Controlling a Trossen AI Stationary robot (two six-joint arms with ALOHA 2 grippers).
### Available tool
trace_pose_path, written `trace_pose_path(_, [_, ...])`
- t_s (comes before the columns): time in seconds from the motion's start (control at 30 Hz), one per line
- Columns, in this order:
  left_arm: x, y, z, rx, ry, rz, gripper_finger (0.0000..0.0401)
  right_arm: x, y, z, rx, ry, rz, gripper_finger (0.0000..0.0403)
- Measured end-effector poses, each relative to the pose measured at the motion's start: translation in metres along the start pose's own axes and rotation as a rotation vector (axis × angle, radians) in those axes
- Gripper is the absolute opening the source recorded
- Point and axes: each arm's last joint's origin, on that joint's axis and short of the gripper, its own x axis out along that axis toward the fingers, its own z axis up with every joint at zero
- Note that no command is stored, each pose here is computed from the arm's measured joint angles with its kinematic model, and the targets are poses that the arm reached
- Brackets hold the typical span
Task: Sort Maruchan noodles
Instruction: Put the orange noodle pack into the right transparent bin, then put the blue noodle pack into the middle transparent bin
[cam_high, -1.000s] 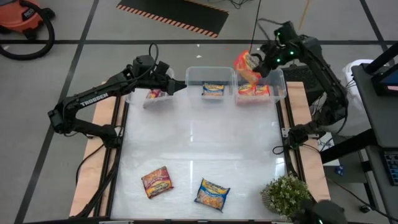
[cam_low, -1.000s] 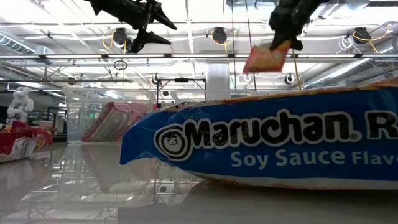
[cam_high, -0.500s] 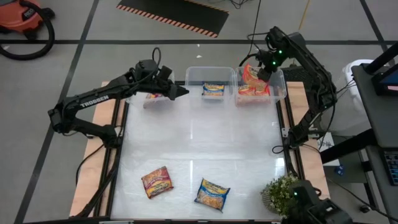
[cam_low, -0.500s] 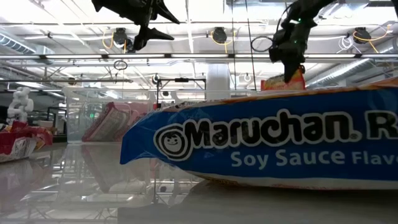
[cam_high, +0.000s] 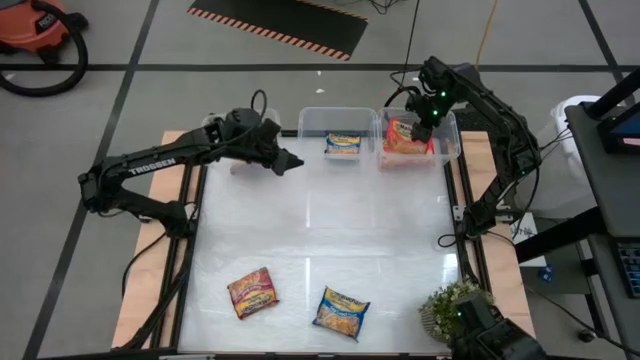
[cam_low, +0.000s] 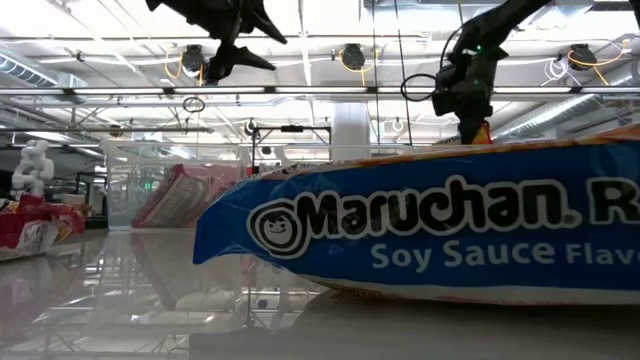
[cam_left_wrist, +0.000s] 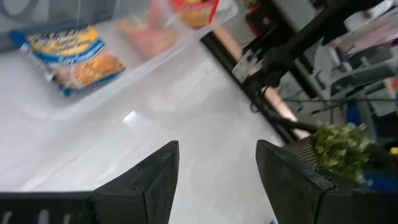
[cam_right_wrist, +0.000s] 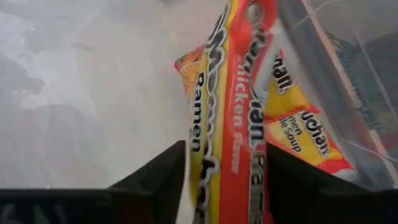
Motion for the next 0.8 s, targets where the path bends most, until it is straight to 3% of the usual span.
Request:
trace_pose_path(0.2, [-0.001,0.006,-0.005,0.009,0.057,0.048,0.0218,-0.002,-0.003,0.001,0.042,-0.002,-0.100,0.0240])
trace_pose_path(0.4, [-0.002,0.011,-0.010,-0.011,0.138,0.061,0.0218,-0.022,0.008,0.000,0.115,-0.106,-0.179,0.0255])
trace_pose_path(0.63, [-0.005,0.015,-0.029,0.056,0.319,0.118,0.0218,-0.052,0.050,-0.003,0.153,-0.284,-0.212,0.0252])
trace_pose_path(0.8, [-0.007,0.017,-0.034,0.102,0.384,0.118,0.0218,-0.068,0.099,-0.007,0.196,-0.396,-0.104,0.0252])
